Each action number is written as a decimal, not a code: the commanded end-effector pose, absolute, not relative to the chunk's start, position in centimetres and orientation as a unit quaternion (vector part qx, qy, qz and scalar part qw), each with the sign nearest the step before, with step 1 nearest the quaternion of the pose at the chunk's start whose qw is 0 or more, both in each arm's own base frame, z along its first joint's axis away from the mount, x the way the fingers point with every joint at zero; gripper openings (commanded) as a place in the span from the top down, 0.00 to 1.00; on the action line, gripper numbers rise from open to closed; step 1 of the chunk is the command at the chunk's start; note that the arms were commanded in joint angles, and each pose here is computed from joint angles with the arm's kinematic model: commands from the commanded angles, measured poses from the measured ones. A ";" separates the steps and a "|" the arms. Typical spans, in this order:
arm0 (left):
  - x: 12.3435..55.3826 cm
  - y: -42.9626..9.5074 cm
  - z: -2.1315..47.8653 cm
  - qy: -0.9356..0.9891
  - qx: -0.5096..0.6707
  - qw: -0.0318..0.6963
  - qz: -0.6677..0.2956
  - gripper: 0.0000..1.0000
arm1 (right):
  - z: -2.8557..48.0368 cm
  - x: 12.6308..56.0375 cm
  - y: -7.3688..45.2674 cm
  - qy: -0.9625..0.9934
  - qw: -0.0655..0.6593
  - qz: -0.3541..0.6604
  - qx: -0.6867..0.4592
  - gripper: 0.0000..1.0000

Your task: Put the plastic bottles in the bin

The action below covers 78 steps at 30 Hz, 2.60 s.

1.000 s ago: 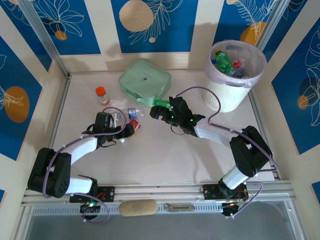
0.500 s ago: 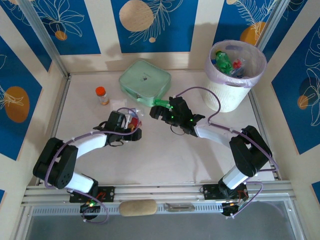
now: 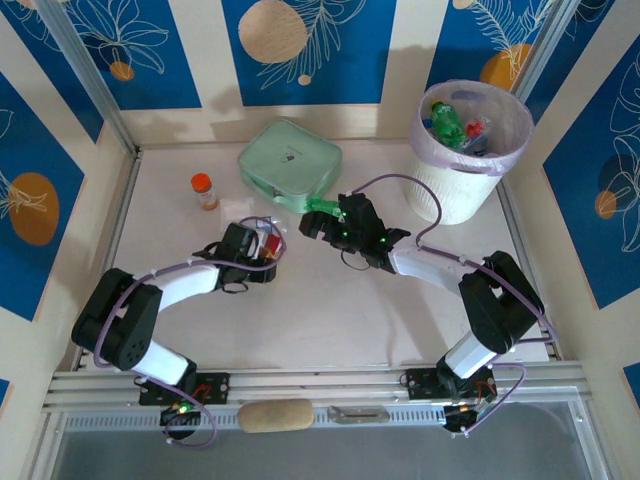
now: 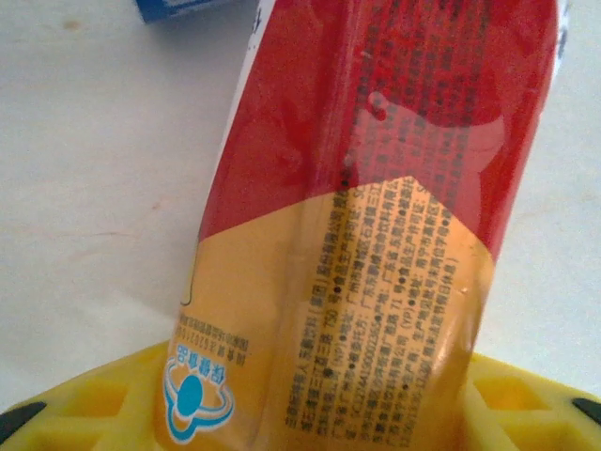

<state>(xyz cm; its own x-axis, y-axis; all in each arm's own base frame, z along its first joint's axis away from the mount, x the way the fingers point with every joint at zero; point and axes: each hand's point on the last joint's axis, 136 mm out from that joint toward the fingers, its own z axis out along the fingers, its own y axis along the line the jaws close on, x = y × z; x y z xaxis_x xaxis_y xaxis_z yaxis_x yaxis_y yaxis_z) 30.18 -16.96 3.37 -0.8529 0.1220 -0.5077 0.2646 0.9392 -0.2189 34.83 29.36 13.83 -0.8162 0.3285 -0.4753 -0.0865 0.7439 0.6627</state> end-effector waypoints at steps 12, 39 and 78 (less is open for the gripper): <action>31.0 -23.1 11.3 0.871 0.079 0.348 -0.337 0.58 | 15.0 34.6 32.2 0.860 0.262 0.436 0.039 0.00; 29.3 -28.4 13.9 0.818 0.122 0.338 -0.450 0.51 | 14.2 35.1 33.2 0.841 0.229 0.487 0.048 0.42; 32.2 -21.7 11.2 0.860 -0.028 0.405 -0.309 0.00 | 41.1 37.7 7.2 0.763 0.614 0.199 0.039 0.48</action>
